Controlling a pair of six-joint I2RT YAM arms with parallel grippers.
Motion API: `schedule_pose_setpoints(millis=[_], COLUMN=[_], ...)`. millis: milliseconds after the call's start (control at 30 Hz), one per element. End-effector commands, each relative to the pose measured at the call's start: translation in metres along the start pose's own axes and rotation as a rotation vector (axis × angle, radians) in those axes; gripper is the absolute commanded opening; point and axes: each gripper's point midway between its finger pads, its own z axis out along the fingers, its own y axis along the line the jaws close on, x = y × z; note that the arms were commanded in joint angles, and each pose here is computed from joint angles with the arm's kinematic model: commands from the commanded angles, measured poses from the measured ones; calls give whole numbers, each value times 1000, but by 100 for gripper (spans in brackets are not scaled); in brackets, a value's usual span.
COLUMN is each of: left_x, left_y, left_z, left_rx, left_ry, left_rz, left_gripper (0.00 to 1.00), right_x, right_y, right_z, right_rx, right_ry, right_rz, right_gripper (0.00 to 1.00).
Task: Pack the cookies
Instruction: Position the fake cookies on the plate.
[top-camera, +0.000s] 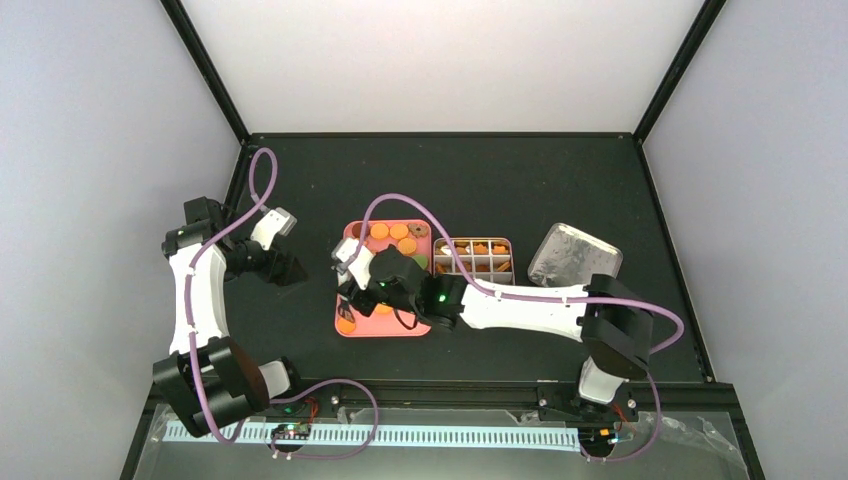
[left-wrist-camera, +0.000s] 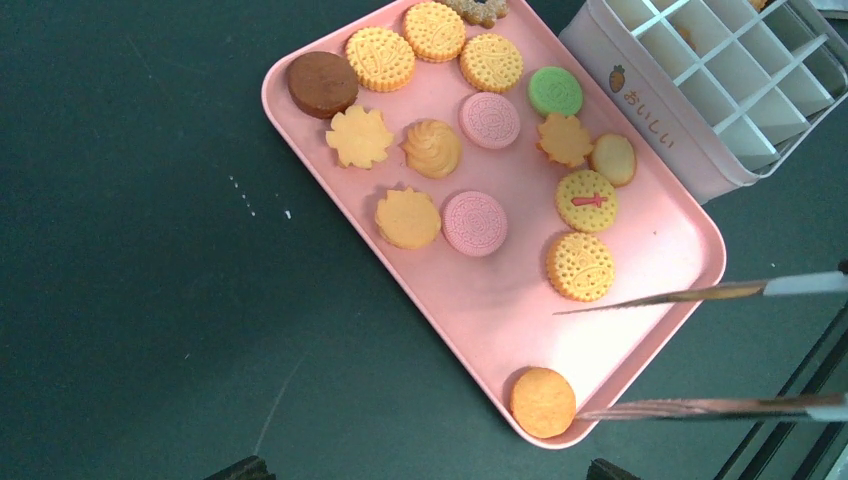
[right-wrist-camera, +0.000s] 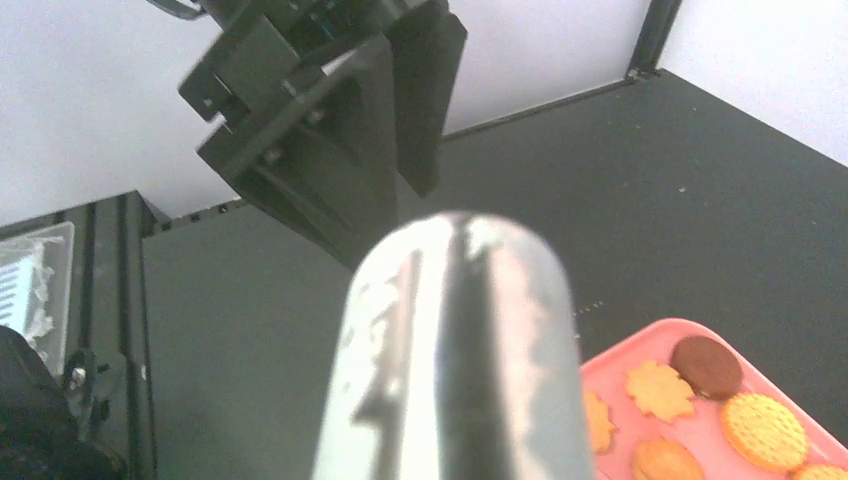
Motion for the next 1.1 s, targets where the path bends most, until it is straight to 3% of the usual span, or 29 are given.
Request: schedule_pose_setpoints(millis=[0, 500, 833, 1067], left_x=[-1, -1, -2, -5], left_y=[-6, -7, -8, -8], left_z=[-3, -4, -5, -6], left_rx=[13, 8, 10, 13], left_ry=[-17, -16, -21, -26], left_rz=[7, 17, 18, 21], left_gripper=[84, 84, 84, 84], right_x=[-14, 17, 20, 14], right_y=[13, 14, -33, -38], right_z=[12, 37, 27, 20], right_rx=[-66, -58, 109, 97], right_ry=[-37, 43, 45, 27], right_rz=[30, 14, -17, -1], right_gripper=[39, 39, 38, 38])
